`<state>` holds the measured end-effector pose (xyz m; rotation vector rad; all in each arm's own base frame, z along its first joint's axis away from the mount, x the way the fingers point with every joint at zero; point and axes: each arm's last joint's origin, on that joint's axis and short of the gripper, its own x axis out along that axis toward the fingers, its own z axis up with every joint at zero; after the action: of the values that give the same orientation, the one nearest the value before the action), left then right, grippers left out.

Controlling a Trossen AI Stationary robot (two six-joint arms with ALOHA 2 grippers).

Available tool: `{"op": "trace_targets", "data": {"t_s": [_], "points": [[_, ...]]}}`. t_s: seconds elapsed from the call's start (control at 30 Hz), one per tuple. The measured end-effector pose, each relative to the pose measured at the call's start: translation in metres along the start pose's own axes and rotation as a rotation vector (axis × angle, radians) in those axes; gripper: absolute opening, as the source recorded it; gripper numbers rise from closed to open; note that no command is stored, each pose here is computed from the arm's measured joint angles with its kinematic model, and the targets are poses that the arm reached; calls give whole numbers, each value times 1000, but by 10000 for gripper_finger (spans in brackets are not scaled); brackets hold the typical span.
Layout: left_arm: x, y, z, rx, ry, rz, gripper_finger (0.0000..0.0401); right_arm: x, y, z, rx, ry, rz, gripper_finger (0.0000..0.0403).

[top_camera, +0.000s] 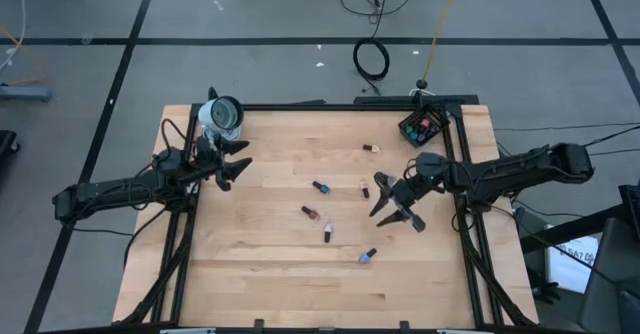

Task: Pick & Place Nail Polish
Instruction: Put the red nail polish into the black bin

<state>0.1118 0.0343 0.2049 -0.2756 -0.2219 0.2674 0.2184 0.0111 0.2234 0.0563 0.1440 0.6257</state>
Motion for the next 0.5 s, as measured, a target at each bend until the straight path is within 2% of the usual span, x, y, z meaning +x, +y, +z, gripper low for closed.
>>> {"op": "trace_targets", "data": {"t_s": [0.13,0.27,0.33,0.43,0.5], "points": [[0,1,-2,-72,21,8,310,0,-2,0,3,3,-59,130],[0,2,-5,-76,50,19,310,-2,-5,-2,11,13,-100,130],[0,3,-10,-69,104,34,310,-2,-5,-2,16,13,-102,130],[0,4,-21,-161,214,62,310,-2,-5,-2,21,18,-100,130],[2,2,-29,-201,297,43,310,-2,-5,-2,20,17,-100,130]]}}
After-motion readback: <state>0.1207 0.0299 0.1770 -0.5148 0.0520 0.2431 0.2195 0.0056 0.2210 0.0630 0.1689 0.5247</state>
